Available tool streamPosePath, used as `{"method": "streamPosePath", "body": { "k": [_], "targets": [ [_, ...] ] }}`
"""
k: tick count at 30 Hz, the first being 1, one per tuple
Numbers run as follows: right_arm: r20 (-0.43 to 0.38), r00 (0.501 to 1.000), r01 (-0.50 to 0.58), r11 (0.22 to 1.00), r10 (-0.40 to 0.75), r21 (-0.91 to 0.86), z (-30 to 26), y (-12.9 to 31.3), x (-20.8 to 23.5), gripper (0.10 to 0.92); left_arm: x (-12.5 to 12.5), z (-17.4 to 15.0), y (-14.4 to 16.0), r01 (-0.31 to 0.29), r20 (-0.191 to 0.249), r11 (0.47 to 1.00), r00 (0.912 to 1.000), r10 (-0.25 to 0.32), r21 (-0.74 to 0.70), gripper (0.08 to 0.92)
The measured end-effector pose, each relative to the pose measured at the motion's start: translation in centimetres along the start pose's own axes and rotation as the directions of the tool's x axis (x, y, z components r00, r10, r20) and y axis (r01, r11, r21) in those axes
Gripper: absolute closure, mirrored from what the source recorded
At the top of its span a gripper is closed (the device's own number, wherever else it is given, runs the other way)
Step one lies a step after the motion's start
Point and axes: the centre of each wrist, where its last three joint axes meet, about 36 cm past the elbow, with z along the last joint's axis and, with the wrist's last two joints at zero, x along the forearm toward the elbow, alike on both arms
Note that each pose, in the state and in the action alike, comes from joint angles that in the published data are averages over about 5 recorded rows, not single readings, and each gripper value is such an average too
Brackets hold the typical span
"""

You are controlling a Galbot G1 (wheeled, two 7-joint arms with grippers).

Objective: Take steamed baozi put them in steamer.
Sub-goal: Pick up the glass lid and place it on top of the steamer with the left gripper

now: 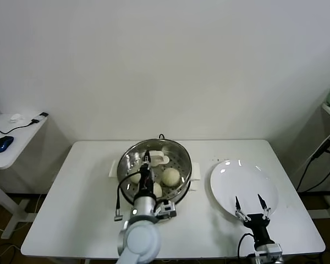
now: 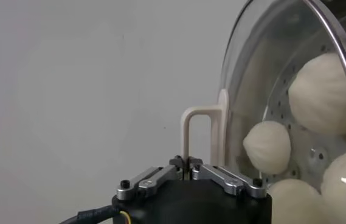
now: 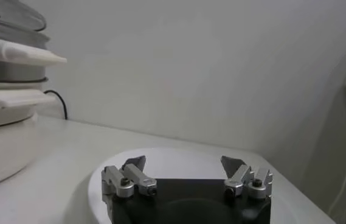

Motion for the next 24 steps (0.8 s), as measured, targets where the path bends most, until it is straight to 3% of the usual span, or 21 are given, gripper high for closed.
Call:
{"method": "streamPosePath", "body": {
  "k": [24],
  "targets": [
    [0.015,1.000,0.002,1.000,-0.002,0.011,0.3,0.3,0.5,0.200,-0.2,-0.3,-1.9,0.023,0.003,0.995,0.9997,-0.022,-0.099,0.867]
  ]
}}
